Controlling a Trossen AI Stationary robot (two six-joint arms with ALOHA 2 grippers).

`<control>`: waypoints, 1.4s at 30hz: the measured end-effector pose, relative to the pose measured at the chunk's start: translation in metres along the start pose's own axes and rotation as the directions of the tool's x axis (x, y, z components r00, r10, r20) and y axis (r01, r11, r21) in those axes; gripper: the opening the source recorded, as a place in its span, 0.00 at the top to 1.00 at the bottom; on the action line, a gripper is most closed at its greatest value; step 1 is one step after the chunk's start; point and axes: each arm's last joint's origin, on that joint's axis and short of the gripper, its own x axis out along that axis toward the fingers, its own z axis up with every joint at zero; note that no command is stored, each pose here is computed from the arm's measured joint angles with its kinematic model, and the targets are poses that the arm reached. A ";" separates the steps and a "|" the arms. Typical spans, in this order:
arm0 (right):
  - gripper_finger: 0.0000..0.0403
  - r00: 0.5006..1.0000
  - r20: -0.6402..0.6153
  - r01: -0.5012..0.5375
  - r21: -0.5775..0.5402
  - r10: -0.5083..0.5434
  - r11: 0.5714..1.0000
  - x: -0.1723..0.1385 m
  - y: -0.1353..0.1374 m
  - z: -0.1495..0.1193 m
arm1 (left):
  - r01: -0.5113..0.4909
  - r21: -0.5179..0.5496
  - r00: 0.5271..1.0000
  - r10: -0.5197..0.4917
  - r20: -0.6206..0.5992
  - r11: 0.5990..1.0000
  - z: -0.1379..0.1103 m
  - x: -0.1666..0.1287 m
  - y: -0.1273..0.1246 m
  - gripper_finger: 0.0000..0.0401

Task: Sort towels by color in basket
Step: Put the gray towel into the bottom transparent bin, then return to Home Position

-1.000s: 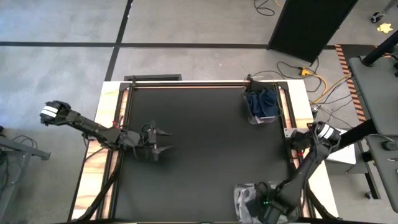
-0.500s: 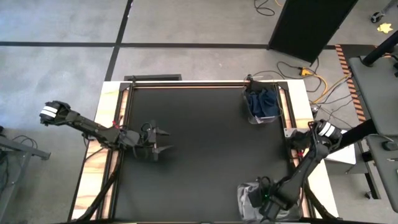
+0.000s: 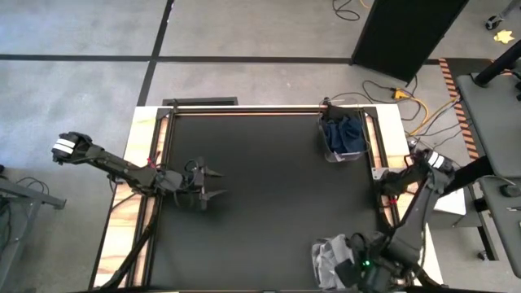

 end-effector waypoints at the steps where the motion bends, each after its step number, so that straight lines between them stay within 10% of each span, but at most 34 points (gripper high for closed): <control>1: 0.39 1.000 -0.005 -0.005 0.000 0.005 1.000 0.001 0.000 -0.005 | 0.000 -0.003 1.000 0.000 -0.005 1.000 0.000 0.000 0.000 0.40; 9: 0.51 0.941 -0.139 0.321 0.078 -0.309 0.944 0.070 -0.014 -0.022 | 0.002 -0.026 1.000 -0.003 -0.020 1.000 -0.002 0.000 0.000 0.40; 17: 0.63 0.950 -0.187 0.255 0.004 -0.250 0.967 0.118 -0.019 0.002 | 0.009 -0.021 1.000 -0.009 -0.016 1.000 -0.001 0.000 -0.001 0.40; 33: 0.42 0.977 -0.207 0.051 -0.021 -0.054 0.998 0.022 -0.008 -0.007 | 0.007 -0.075 0.999 -0.010 -0.034 0.997 -0.002 0.000 0.000 0.40; 42: 0.38 1.000 -0.002 0.012 -0.111 -0.012 0.994 0.003 -0.002 0.010 | 0.131 -0.105 0.985 -0.141 -0.099 0.986 -0.009 -0.001 -0.004 0.40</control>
